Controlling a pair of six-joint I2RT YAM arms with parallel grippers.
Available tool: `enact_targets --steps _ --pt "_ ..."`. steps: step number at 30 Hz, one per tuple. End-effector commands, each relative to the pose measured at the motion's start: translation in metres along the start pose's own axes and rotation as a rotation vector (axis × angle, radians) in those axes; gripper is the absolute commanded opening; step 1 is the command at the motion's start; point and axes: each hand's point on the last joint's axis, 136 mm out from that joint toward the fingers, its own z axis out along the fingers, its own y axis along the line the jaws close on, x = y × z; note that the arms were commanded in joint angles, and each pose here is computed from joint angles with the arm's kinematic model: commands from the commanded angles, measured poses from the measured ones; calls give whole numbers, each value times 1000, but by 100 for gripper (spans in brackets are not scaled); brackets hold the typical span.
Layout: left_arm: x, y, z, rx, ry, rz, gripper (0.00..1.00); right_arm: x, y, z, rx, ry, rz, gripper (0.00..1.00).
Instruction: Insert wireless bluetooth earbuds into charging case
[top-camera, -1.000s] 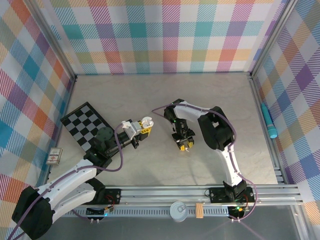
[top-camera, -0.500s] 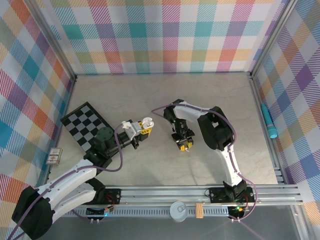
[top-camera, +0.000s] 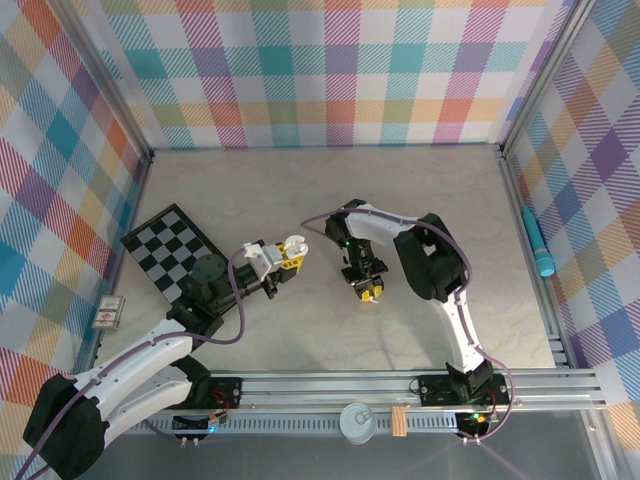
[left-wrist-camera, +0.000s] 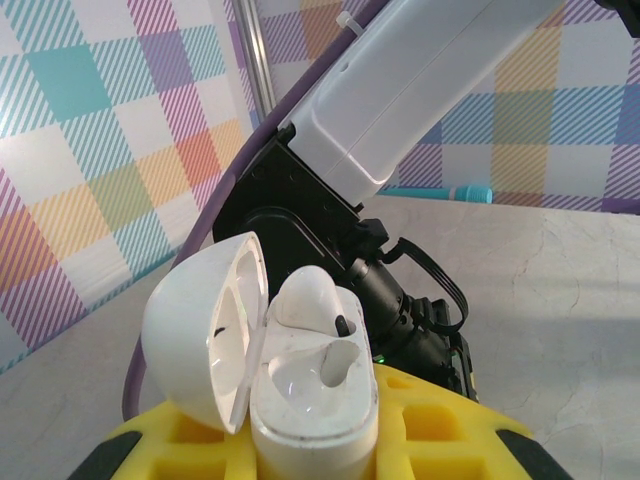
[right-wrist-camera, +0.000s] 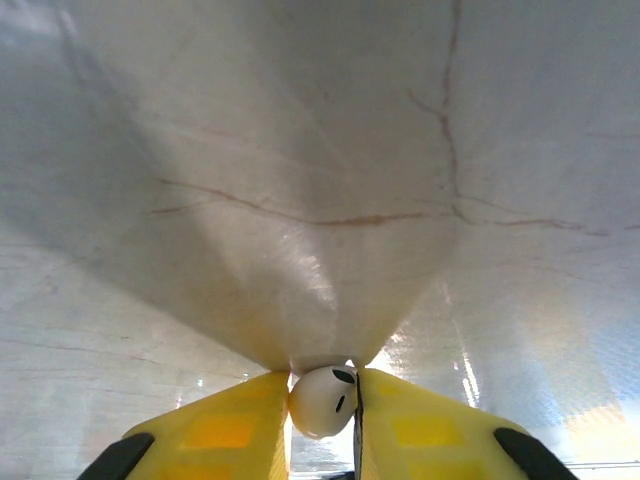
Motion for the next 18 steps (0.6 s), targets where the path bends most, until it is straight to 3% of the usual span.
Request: enact_targets --steps 1,9,18 --pt "-21 -5 -1 31 -54 18 3 -8 -1 4 -1 -54 7 19" --pt "-17 -7 9 33 -46 28 3 -2 4 -41 -152 -237 28 17" --pt "6 6 31 -66 -42 9 1 0 1 -114 -382 -512 52 16"
